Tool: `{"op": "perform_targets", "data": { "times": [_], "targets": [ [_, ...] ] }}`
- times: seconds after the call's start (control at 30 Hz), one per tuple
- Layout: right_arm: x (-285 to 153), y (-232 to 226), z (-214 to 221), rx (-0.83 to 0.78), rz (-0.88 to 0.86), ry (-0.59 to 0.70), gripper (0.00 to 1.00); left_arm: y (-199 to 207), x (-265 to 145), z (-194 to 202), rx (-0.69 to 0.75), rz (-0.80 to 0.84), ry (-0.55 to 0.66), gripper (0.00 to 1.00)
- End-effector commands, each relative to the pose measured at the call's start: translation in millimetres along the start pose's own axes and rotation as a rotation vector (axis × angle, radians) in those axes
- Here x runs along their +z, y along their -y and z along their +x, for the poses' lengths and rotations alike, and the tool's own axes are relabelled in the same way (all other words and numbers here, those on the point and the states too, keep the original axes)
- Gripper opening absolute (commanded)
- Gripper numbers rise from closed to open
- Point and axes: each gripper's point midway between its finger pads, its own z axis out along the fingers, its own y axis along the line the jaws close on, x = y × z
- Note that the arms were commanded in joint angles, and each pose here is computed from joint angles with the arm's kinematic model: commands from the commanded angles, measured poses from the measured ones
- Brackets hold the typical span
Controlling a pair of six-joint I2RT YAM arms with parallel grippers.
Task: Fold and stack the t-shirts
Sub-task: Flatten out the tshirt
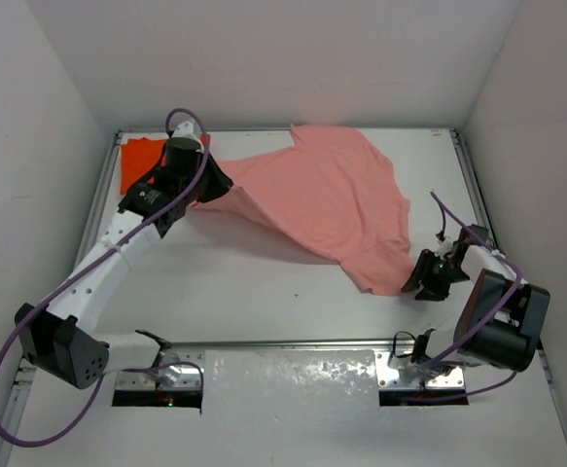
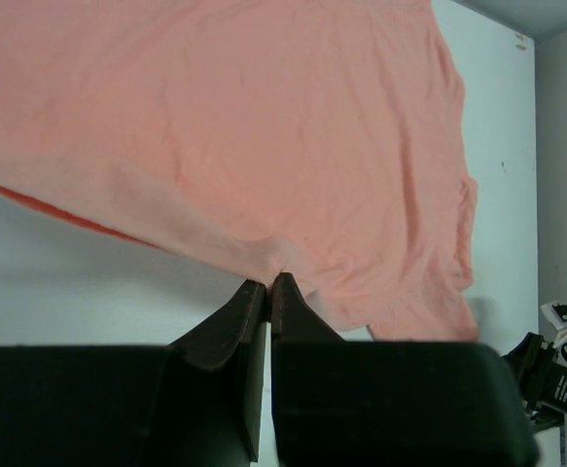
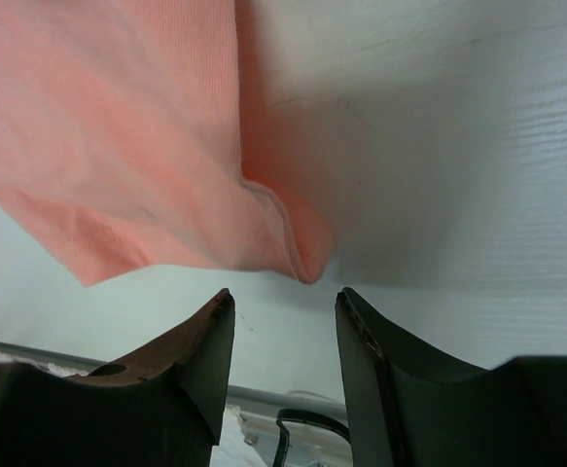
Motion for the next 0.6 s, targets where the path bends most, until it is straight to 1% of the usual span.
{"op": "perform_targets", "data": {
  "times": [0.0,0.1,0.2,0.33,0.43,0.57],
  "targets": [
    [-4,-3,-2,0.020,-0.010,-0.007,0.45,23,-9,-19,-0.007,0.073,0.056,0.00],
    [-4,-1,0,0.027,0.000,-0.023,0.44,22,-9,-20,-0.006,0.071,0.057,0.00],
    [-4,0,-3,0.018,0.009,-0.006,0.43,23,-11,-21,-0.004,0.071,0.063,0.00],
    [-7,8,-16,-0.003,0.059,0.063,0.43,23,-14,-21,0.000,0.074,0.065,0.00],
    [-9,11,-25,-0.011,0.079,0.108,0.43,25,-11,-14,-0.006,0.090,0.043,0.00],
    [-8,17,-29,-0.017,0.113,0.144,0.41,23,-11,-10,-0.007,0.090,0.033,0.00]
  ]
}}
